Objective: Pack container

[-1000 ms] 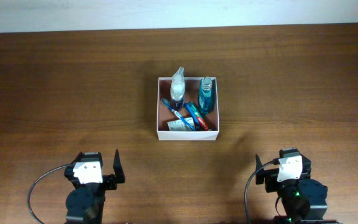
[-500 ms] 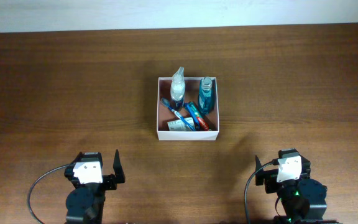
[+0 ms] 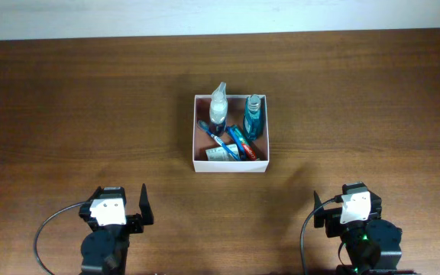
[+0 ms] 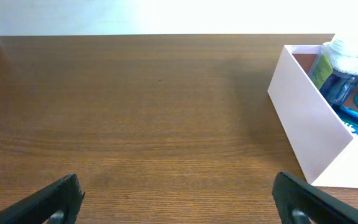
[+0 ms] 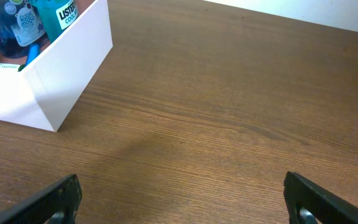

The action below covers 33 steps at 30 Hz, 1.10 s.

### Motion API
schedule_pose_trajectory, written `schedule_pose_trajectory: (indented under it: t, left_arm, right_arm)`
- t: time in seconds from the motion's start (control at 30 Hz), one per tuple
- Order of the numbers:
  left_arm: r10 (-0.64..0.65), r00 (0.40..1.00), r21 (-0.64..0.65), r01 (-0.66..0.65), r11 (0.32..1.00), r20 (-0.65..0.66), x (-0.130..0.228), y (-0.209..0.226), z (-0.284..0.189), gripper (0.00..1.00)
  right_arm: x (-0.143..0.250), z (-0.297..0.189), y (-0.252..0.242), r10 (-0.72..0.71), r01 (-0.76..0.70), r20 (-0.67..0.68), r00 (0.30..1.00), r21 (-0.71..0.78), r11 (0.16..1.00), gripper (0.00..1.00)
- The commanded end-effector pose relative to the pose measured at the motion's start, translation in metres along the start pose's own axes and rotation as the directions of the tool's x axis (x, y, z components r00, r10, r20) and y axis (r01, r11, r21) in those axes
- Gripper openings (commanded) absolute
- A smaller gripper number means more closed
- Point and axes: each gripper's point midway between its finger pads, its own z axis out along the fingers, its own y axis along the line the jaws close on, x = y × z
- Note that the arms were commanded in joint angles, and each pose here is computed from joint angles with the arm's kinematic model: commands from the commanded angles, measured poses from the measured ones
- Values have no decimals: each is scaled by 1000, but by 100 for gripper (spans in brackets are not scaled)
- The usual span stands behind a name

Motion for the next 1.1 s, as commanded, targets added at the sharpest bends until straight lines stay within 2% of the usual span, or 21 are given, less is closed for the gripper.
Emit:
schedule_pose_trajectory:
  t: [0.0, 1.07]
  left_arm:
    - [17, 1000, -10, -17, 1000, 2, 2, 2, 1, 100]
    - [17, 1000, -10, -17, 1000, 2, 2, 2, 1, 100]
  right_arm:
    - [1, 1, 0, 0, 0, 2, 1000, -2, 1000, 99]
    - [1, 1, 3, -6, 6, 4, 1000, -13, 1000, 99]
